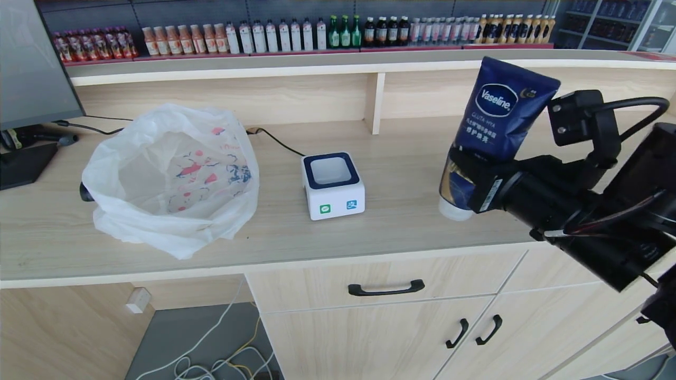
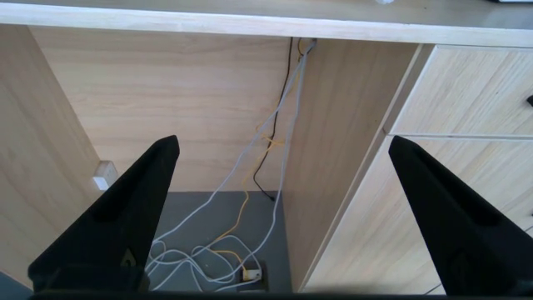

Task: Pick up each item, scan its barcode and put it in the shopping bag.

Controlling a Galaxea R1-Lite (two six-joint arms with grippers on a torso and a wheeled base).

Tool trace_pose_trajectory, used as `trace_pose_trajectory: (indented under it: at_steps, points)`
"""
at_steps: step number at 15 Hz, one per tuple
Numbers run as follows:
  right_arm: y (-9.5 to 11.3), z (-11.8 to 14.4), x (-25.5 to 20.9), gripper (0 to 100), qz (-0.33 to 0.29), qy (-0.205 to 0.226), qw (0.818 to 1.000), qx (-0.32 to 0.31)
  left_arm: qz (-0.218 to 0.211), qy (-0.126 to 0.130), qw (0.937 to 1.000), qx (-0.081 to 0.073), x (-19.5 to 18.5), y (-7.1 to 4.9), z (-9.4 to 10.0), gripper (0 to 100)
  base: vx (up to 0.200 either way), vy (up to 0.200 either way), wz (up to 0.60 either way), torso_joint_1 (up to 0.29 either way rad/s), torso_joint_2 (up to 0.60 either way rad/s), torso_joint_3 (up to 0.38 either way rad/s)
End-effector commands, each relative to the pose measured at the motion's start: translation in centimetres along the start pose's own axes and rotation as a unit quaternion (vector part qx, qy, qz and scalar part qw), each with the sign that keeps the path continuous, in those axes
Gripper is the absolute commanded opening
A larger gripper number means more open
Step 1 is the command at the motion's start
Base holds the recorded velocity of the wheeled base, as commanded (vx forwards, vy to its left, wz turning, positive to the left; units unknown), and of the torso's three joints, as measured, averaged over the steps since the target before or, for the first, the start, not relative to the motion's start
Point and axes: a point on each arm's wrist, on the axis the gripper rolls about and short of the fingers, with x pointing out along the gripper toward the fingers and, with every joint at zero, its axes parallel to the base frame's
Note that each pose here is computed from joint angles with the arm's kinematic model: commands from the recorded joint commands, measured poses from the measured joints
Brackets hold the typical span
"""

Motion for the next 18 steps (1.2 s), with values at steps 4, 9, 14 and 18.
trace_pose_trajectory:
  at_steps: [4, 9, 14, 18]
  points:
    - [-2.0, 1.5, -6.4, 0, 0.007, -0.027, 1.000, -0.003, -0.001, 0.000, 1.0000, 0.000, 0.0, 0.0, 0.0, 100, 0.000, 0.000, 0.00, 0.000, 0.00, 0.000]
    - [-2.0, 1.8, -6.3, 0, 0.008, -0.032, 0.999, -0.005, -0.001, 0.000, 1.0000, 0.000, 0.0, 0.0, 0.0, 100, 0.000, 0.000, 0.00, 0.000, 0.00, 0.000]
    - [-1.9, 1.7, -6.4, 0, 0.036, -0.033, 0.998, -0.043, 0.000, 0.000, 1.0000, 0.000, 0.0, 0.0, 0.0, 100, 0.000, 0.000, 0.00, 0.000, 0.00, 0.000]
    - [-1.7, 2.2, -7.1, 0, 0.087, -0.037, 0.988, -0.125, 0.000, 0.000, 1.0000, -0.001, 0.0, 0.0, 0.0, 100, 0.000, 0.000, 0.00, 0.000, 0.00, 0.000]
